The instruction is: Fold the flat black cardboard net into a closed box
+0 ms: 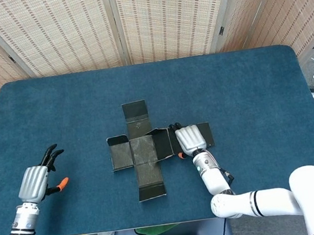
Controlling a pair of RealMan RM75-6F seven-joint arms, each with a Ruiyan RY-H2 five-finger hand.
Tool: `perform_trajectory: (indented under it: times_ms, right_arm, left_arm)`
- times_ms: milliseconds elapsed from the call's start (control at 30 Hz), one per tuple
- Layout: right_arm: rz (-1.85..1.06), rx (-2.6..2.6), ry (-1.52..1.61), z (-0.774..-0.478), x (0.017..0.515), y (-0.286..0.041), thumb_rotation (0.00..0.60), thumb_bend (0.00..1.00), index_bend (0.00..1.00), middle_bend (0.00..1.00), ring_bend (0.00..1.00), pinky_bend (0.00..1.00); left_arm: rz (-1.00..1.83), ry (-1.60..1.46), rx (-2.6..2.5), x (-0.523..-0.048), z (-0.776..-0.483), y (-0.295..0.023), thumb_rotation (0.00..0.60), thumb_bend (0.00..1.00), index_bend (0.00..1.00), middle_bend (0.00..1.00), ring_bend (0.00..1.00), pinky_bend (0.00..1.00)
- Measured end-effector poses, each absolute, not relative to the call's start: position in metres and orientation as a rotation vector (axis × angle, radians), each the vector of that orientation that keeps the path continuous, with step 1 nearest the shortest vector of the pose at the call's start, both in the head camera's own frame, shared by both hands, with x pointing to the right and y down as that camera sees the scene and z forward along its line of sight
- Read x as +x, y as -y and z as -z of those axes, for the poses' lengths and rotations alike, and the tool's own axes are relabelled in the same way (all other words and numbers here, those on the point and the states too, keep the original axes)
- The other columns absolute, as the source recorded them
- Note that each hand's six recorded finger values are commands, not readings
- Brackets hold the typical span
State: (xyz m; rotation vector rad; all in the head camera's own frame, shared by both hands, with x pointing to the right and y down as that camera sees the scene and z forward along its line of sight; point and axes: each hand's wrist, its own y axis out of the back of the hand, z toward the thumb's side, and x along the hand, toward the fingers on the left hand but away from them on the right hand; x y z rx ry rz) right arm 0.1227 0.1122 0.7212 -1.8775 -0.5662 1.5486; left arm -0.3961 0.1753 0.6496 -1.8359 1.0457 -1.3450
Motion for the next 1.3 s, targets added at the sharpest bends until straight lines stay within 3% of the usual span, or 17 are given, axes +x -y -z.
perform_trajectory:
  times_ms: [500, 800, 1300]
  right_arm:
    - [-1.375, -1.732, 0.517, -0.717, 0.132, -0.125, 0.600, 0.33, 0.39, 0.46, 0.85, 0.98]
    - [-1.324, -1.662, 0.494, -0.712, 0.126, -0.133, 0.600, 0.33, 0.40, 0.47, 0.86, 0.98]
    - [-1.287, -1.629, 0.465, -0.714, 0.118, -0.134, 0.600, 0.32, 0.40, 0.48, 0.86, 0.99]
  left_arm:
    - [1.420, -0.813, -1.734, -0.344, -0.730, -0.133, 0.600, 0.21, 0.16, 0.18, 0.63, 0.83]
    - [1.446, -0.766, -1.672, -0.321, -0.759, -0.137, 0.600, 0.18, 0.07, 0.09, 0.57, 0.78]
    - [1.257, -1.019, -2.025, -0.277, -0.751, -0.155, 0.600, 0.18, 0.04, 0.07, 0.56, 0.78]
